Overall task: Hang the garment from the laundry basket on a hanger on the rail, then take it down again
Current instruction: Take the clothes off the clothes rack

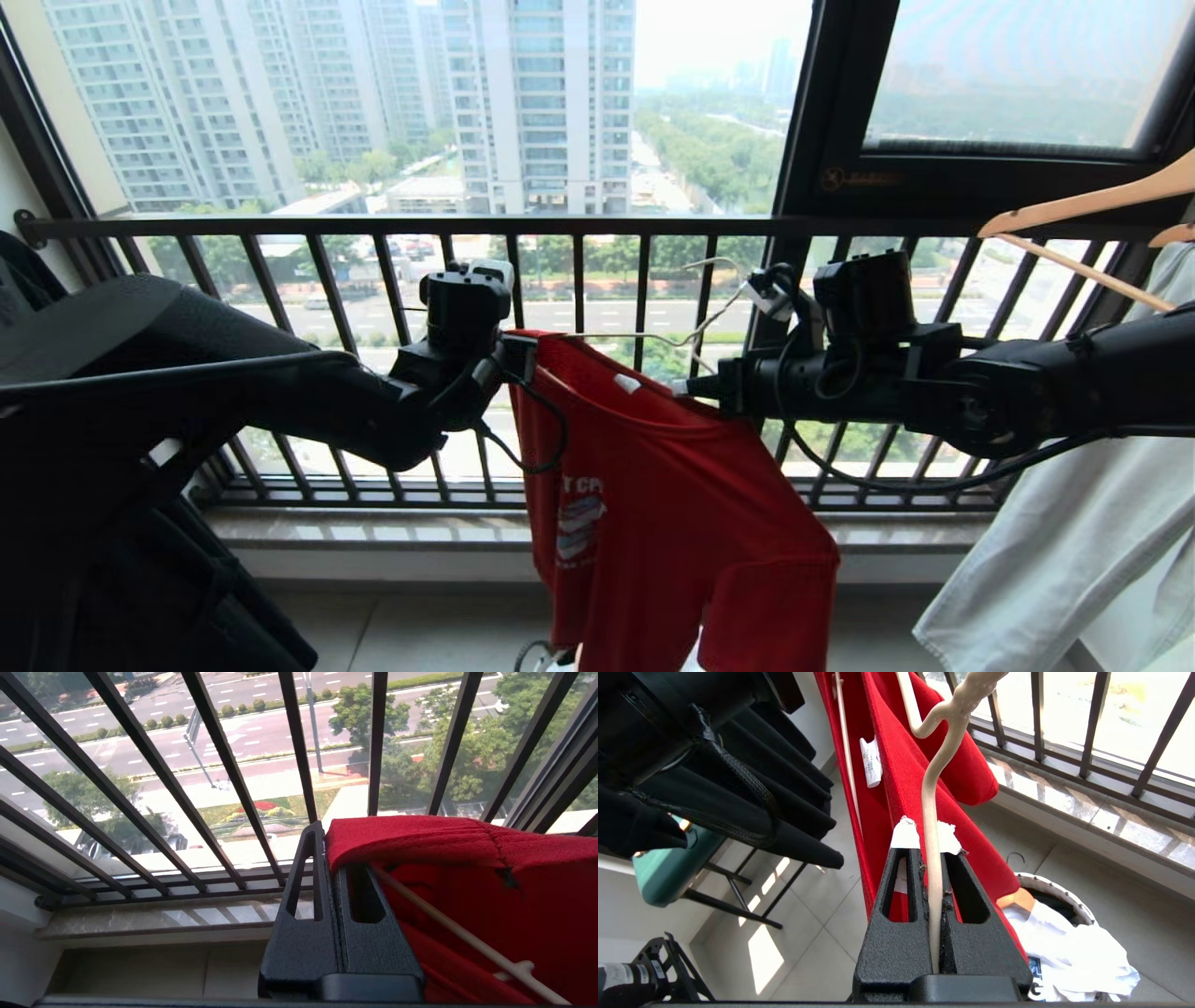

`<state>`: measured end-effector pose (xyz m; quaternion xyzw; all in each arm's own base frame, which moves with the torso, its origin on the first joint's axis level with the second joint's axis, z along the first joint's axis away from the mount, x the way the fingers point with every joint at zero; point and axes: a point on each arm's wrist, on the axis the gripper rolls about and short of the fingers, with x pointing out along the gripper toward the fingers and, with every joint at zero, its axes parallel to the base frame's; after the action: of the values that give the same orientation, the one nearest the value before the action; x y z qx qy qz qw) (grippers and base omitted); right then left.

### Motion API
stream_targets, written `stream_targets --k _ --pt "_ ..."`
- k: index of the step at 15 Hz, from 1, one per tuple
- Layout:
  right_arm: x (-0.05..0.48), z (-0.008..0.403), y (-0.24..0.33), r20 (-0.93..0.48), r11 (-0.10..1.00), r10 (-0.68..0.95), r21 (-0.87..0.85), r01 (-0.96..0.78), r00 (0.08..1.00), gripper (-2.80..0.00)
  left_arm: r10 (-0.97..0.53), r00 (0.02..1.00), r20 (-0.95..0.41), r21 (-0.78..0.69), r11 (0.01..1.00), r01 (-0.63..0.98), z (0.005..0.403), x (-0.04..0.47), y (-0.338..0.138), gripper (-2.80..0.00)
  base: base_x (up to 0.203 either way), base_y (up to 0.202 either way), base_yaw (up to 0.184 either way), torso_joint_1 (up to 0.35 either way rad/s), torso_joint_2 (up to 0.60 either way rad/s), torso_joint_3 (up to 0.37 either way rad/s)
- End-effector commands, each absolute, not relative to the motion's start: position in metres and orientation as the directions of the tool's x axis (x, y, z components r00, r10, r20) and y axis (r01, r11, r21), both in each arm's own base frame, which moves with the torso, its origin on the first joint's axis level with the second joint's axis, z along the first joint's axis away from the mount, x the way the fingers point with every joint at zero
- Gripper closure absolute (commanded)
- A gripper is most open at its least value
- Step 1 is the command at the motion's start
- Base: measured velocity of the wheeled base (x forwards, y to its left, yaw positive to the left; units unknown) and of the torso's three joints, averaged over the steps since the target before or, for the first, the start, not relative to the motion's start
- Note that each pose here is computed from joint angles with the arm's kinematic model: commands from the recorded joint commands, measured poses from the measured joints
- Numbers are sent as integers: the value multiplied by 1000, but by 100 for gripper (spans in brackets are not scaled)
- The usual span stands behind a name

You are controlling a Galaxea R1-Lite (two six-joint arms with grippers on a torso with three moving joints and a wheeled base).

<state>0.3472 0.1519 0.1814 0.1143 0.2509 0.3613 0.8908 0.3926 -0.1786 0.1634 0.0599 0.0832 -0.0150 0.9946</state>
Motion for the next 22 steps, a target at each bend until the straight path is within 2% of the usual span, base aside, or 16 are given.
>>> stream_targets --k 1,4,8,10,13,22 --pt "350 178 151 -369 715 698 389 -580 614 0 10 983 -184 120 993 12 145 411 -174 0 0 0 0 0 0 0" --pt "359 174 153 -380 761 648 370 -533 660 0 6 983 -185 98 995 12 148 406 -173 0 0 0 0 0 0 0" --pt "360 174 154 -379 766 642 367 -528 667 0 -17 980 -196 101 994 37 147 402 -176 0 0 0 0 0 0 0" --pt "360 174 154 -379 766 642 367 -528 667 0 2 986 -167 84 996 12 154 409 -172 0 0 0 0 0 0 0" --pt "360 174 154 -379 766 642 364 -530 667 0 83 992 -90 -22 996 -85 175 419 -167 0 0 0 0 0 0 0" --pt "360 176 153 -375 766 641 362 -531 669 0 147 987 -64 -47 988 -150 178 438 -143 0 0 0 0 0 0 0"
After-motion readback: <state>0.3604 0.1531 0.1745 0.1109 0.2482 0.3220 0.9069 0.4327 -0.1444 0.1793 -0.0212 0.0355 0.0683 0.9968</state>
